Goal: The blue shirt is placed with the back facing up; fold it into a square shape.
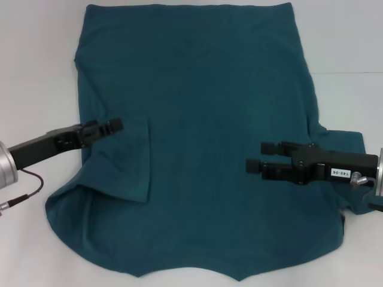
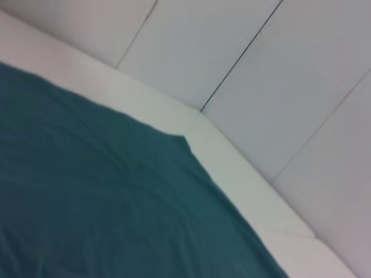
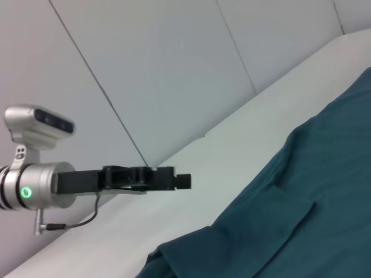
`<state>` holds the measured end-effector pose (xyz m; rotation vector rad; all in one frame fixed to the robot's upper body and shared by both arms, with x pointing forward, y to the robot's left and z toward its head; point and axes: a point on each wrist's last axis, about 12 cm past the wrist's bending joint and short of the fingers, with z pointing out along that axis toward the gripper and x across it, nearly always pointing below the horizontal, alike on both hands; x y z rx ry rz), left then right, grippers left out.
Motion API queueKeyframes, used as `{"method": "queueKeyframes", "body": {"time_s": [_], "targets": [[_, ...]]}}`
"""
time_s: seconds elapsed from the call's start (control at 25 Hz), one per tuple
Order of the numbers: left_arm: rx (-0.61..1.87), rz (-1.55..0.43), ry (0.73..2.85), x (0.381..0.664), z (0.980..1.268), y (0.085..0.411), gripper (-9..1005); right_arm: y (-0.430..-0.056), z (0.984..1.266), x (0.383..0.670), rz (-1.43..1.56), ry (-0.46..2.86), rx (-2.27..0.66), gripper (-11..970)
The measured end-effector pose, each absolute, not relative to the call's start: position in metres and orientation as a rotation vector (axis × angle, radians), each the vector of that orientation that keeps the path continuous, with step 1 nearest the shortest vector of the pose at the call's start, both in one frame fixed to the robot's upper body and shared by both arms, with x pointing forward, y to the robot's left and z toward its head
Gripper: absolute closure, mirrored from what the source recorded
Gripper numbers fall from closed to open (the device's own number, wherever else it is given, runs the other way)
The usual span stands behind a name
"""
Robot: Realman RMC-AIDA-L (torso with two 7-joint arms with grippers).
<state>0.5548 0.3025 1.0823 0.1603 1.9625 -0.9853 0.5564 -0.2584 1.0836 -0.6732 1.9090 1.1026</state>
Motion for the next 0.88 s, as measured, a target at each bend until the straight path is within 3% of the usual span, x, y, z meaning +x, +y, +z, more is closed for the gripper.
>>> {"method": "queueKeyframes", "body": {"time_s": [0.16, 0.6, 0.88], "targets": [[0.216, -1.006, 1.887, 0.551, 1.088, 0.301, 138, -0.264, 1.084, 0.556, 1.103, 1.917, -0.632, 63], [0.442, -1.013, 1.708, 0.543, 1.086, 0.278, 129, -0.295, 1.082, 0.554, 1.106, 2.053, -0.460, 63], [0.571, -1.017, 1.698, 0.543, 1.083, 0.261, 134, -0.320, 1.081, 0.553, 1.060, 2.174, -0.346, 63]]}}
